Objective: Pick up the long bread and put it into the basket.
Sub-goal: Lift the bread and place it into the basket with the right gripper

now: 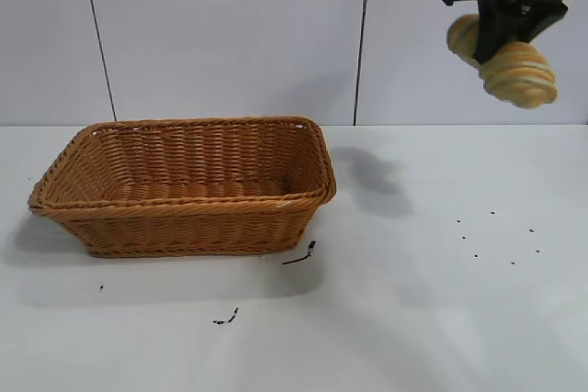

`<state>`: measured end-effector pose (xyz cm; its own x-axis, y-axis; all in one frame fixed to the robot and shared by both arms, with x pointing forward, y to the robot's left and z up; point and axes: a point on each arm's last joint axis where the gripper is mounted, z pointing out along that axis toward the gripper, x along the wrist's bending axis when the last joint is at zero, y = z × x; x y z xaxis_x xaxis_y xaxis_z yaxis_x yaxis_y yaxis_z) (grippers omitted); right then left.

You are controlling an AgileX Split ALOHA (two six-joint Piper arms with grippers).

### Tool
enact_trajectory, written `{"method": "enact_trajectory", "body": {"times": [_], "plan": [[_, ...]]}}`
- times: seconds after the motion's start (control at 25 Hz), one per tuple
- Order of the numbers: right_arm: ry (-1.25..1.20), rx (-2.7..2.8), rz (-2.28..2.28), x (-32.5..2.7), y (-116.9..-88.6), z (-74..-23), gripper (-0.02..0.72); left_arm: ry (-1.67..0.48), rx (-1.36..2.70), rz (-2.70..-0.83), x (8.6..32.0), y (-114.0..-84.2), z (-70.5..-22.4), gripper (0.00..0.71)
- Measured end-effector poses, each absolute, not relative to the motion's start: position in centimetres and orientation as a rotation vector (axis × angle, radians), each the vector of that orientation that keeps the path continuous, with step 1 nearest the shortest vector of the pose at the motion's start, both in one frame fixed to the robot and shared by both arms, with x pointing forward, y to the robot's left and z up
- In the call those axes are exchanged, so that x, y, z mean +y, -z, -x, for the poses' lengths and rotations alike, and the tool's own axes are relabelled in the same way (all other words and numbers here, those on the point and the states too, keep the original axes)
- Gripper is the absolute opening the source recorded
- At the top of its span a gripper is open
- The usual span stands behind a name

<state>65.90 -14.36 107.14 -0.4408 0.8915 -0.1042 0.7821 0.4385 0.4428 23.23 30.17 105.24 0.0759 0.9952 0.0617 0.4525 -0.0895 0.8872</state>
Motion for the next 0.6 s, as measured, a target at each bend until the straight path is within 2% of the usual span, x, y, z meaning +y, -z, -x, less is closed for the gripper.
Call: {"method": "enact_trajectory", "body": {"times": [0.28, 0.44, 0.6], "plan": [[-0.543, 2.550, -0.898, -4.2, -105.6, -64.8, 0.123, -0.960, 1.462, -1.639, 30.2, -105.2, -23.2, 0.696], [-0.594, 2.567, -0.534, 0.1, -104.3, -63.7, 0.113, -0.960, 1.462, -1.639, 30.2, -105.2, -23.2, 0.696], [-0.633, 2.526, -0.278, 2.9, -103.0, -63.2, 0.113, -0.960, 1.462, -1.639, 30.2, -105.2, -23.2, 0.696]]}}
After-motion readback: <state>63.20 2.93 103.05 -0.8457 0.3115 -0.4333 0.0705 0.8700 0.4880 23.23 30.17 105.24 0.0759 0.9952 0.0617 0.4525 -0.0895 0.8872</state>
